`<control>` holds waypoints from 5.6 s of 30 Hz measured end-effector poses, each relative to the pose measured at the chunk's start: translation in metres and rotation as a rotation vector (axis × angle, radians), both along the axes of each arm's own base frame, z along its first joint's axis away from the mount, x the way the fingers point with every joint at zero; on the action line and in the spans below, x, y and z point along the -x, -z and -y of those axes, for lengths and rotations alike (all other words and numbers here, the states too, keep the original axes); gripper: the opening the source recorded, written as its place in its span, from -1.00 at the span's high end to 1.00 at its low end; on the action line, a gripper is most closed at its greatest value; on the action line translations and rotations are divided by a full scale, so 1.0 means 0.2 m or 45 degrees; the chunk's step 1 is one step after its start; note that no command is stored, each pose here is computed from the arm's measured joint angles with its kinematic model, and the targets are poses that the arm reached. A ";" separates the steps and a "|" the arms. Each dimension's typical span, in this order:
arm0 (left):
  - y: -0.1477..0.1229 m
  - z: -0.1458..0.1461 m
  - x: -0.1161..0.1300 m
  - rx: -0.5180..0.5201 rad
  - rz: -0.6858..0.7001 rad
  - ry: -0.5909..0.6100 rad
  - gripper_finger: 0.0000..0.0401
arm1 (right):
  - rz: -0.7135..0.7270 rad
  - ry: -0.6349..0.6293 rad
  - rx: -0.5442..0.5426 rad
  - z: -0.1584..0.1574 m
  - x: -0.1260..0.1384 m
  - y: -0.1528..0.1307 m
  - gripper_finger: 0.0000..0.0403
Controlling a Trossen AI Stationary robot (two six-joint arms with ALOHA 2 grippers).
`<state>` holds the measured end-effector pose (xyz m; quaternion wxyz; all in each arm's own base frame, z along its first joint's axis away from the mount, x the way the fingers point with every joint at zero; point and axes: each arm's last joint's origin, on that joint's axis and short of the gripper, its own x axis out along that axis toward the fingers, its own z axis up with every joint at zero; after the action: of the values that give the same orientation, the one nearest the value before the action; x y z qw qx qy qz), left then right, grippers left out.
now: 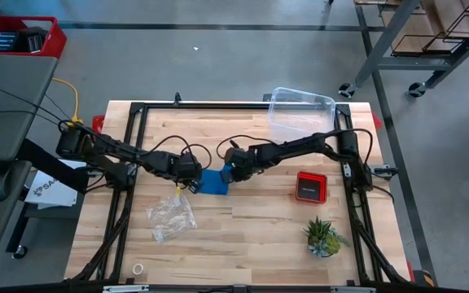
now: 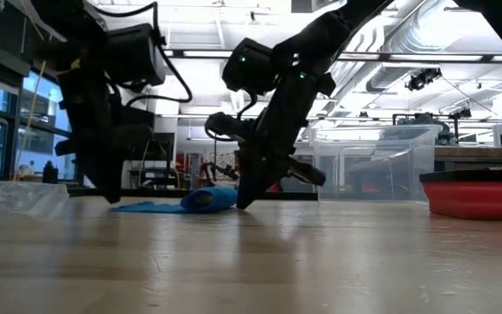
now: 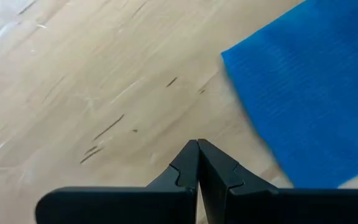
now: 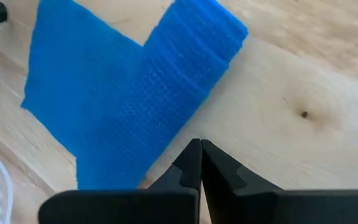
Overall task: Roll bandage
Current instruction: Roll the blue bandage
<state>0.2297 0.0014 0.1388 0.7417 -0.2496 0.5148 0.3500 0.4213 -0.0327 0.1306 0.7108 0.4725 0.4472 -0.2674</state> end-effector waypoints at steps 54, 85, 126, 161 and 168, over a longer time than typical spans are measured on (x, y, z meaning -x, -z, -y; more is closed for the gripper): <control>-0.30 -0.15 0.01 0.075 0.556 -0.006 0.49 | 0.452 -0.307 0.261 0.19 0.06 -0.48 1.00; -0.16 0.02 0.20 0.171 0.139 -0.247 -0.19 | 0.232 -0.335 0.245 0.10 0.28 -0.67 1.00; -0.16 -0.09 -0.47 0.052 0.480 -0.208 1.00 | -0.044 -0.093 0.379 -0.01 0.56 -0.85 1.00; -0.10 0.05 -0.54 0.170 0.431 0.099 1.00 | -0.230 -0.259 0.322 -0.06 0.62 -0.81 1.00; -0.01 0.03 -0.62 0.282 0.512 0.119 1.00 | -0.218 -0.235 0.312 -0.06 0.61 -0.81 1.00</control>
<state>0.3533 -0.0053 0.1412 0.8128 -0.3701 0.4030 0.2000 0.2990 -0.0203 0.2932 0.7440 0.3147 0.5115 -0.2928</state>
